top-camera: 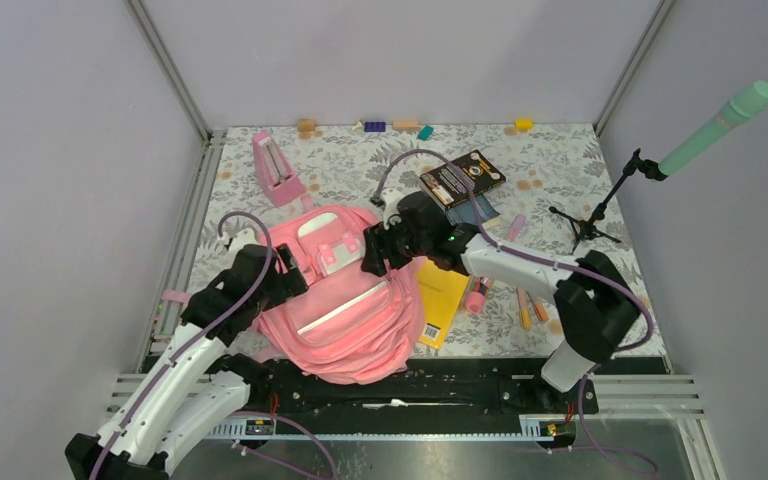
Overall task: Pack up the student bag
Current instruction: Unzip the student bag at the center of the board.
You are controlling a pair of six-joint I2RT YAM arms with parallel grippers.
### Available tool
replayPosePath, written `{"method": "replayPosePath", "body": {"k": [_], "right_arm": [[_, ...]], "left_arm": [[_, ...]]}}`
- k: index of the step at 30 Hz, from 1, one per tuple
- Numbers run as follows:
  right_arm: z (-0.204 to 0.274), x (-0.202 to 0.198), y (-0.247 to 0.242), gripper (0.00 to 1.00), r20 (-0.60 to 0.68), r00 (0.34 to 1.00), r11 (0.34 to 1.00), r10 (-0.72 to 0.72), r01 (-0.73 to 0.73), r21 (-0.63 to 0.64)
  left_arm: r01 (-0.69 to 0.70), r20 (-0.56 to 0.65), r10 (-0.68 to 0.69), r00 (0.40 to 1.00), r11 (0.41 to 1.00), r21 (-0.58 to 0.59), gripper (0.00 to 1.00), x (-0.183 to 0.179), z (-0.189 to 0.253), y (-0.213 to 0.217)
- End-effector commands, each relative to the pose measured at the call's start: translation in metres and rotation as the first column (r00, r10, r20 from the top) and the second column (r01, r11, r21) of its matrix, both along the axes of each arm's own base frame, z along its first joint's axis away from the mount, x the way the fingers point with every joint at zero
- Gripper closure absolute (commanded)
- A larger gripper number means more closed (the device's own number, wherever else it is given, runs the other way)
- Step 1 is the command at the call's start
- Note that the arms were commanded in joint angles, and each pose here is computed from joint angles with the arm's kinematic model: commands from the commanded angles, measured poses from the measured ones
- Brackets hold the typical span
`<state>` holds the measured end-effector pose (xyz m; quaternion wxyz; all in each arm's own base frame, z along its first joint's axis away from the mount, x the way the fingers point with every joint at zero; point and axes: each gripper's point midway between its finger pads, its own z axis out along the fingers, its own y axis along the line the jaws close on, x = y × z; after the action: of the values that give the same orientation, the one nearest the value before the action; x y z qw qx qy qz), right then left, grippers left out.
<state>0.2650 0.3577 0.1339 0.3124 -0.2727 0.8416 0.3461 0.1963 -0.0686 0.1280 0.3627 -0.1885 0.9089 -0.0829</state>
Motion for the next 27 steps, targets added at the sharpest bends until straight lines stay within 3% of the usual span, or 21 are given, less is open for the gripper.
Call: {"method": "replayPosePath", "body": {"k": [1,4,10,16,21,25,27], "right_arm": [[-0.021,0.001,0.009,0.31,0.021,1.000,0.991,0.005,-0.003,-0.133],[-0.033,0.001,0.010,0.33,0.016,1.000,0.986,-0.014,0.017,-0.166],[-0.049,-0.010,0.009,0.48,-0.035,0.999,0.983,-0.012,0.006,-0.184],[-0.058,-0.019,0.010,0.57,-0.083,0.996,0.984,-0.031,0.016,-0.175],[-0.055,-0.023,0.008,0.77,-0.097,0.994,0.989,-0.053,0.039,-0.145],[-0.041,-0.027,0.010,0.96,-0.100,0.993,0.995,-0.067,0.059,-0.085],[-0.030,-0.029,0.009,1.00,-0.103,0.992,0.996,-0.073,0.068,-0.055]], "left_arm": [[-0.141,0.093,0.138,0.986,0.990,0.029,0.01,0.013,0.014,0.028],[-0.195,0.097,0.190,0.977,0.979,0.051,0.01,0.022,0.011,0.042],[-0.320,0.112,0.313,0.943,0.946,0.045,0.01,0.033,-0.001,0.066],[-0.323,0.068,0.322,0.944,0.947,0.003,0.04,0.045,-0.026,0.061],[-0.323,0.060,0.322,0.945,0.947,0.008,0.27,0.048,-0.036,0.061],[-0.318,0.088,0.317,0.944,0.948,0.003,0.63,0.053,-0.033,0.062],[-0.313,0.101,0.312,0.945,0.950,0.002,0.78,0.056,-0.029,0.062]]}}
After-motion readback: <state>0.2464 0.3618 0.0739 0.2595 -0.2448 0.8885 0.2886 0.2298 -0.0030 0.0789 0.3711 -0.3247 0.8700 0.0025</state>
